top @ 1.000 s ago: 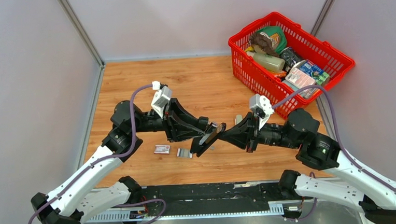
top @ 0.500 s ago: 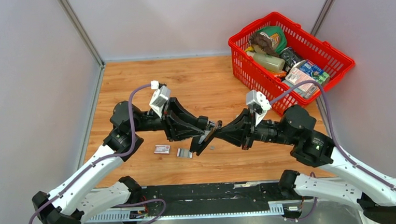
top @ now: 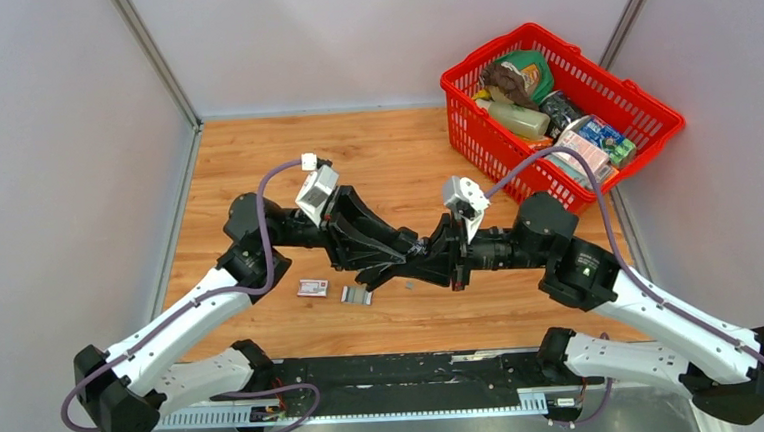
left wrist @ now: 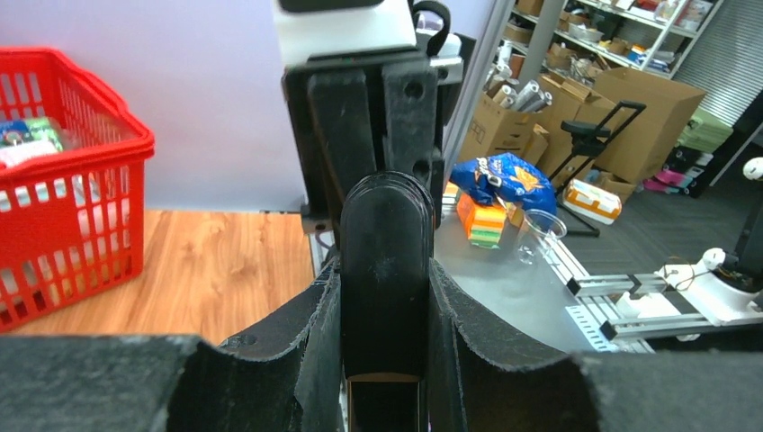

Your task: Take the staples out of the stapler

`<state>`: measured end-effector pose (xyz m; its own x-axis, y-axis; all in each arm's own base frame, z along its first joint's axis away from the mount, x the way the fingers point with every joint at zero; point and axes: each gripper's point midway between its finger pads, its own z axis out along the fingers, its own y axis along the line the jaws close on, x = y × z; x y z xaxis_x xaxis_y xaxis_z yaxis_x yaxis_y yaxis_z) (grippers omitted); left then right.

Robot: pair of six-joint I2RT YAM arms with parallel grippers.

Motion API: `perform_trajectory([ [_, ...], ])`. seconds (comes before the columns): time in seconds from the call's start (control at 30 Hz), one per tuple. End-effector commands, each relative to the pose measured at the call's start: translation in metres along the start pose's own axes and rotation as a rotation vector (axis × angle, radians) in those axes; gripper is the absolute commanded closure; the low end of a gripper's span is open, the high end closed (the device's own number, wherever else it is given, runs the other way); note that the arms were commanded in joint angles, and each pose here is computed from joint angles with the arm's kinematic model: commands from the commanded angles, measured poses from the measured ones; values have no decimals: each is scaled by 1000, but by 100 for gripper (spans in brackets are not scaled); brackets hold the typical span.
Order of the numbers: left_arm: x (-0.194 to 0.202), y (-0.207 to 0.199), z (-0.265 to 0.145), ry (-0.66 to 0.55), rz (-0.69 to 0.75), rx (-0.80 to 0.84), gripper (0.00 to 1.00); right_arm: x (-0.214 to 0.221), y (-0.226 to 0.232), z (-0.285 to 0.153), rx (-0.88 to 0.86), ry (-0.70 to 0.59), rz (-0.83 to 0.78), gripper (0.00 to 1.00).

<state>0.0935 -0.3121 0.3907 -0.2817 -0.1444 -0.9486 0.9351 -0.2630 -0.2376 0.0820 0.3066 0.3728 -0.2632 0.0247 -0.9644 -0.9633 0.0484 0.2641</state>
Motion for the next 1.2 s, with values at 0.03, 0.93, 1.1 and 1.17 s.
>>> perform_trajectory([
  [0.03,39,-12,20,117,-86,136,100,-98,16,7,-37,-280,-199,100],
  [0.93,-16,95,-18,157,155,-624,100,19,-77,-42,493,2,-27,99],
  [1.1,-29,145,-46,153,174,-855,100,45,-98,-54,623,56,30,100],
  [1.17,-30,168,-63,156,171,-957,100,51,-102,-55,641,53,51,100],
])
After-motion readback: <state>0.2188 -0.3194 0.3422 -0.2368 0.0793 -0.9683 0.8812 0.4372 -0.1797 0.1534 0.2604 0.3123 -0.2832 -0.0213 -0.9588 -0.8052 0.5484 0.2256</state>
